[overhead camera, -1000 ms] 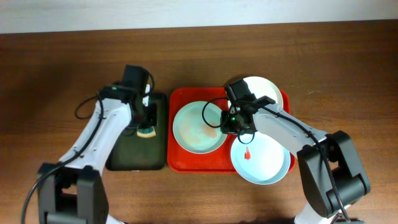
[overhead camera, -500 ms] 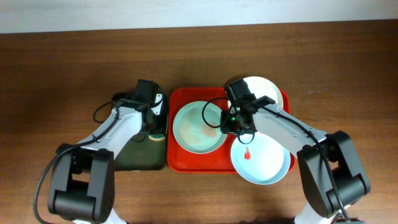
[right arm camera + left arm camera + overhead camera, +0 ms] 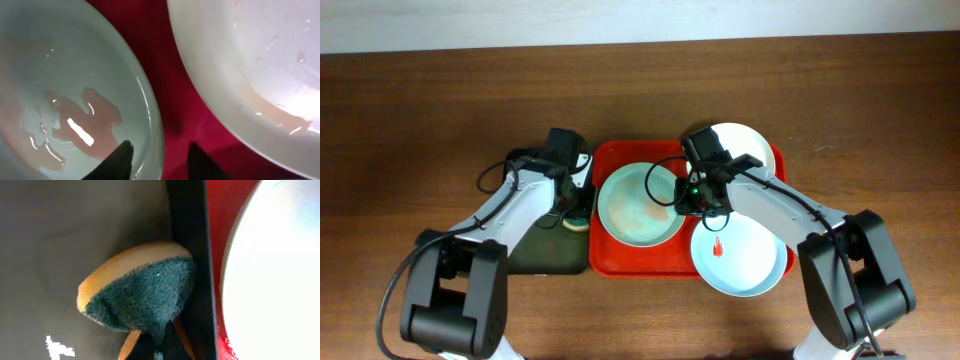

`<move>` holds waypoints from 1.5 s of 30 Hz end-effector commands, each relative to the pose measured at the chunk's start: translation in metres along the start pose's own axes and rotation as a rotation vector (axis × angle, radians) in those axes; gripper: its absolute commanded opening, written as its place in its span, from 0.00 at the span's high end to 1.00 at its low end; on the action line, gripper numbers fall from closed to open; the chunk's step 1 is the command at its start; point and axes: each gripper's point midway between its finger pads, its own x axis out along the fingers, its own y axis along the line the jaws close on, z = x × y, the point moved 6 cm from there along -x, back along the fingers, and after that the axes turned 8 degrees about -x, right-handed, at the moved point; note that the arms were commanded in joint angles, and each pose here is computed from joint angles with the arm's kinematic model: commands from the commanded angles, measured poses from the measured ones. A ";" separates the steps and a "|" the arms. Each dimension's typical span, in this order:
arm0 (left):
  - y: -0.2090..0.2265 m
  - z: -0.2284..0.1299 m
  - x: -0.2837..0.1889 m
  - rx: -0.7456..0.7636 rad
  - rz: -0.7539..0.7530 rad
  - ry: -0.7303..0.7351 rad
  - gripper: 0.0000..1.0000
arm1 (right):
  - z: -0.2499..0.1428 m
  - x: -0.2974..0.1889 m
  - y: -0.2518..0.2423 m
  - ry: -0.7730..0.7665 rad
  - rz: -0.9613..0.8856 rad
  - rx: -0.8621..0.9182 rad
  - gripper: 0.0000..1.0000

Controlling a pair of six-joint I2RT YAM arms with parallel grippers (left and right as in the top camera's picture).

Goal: Clean dirty plates on tray and stack at the side
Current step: 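Place the sponge back in the black tray and retract the left arm, then lift the light-green plate with the right gripper and carry it right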

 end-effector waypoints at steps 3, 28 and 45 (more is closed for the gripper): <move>0.015 0.032 -0.046 -0.128 0.122 -0.026 0.89 | 0.000 0.003 0.002 0.006 0.001 -0.007 0.60; 0.109 0.004 -0.186 -0.528 -0.045 -0.317 0.11 | -0.004 0.006 0.000 0.011 0.000 -0.002 0.66; 0.102 -0.021 -0.236 -0.514 -0.016 -0.465 0.01 | -0.011 0.013 0.010 -0.007 -0.039 -0.002 0.73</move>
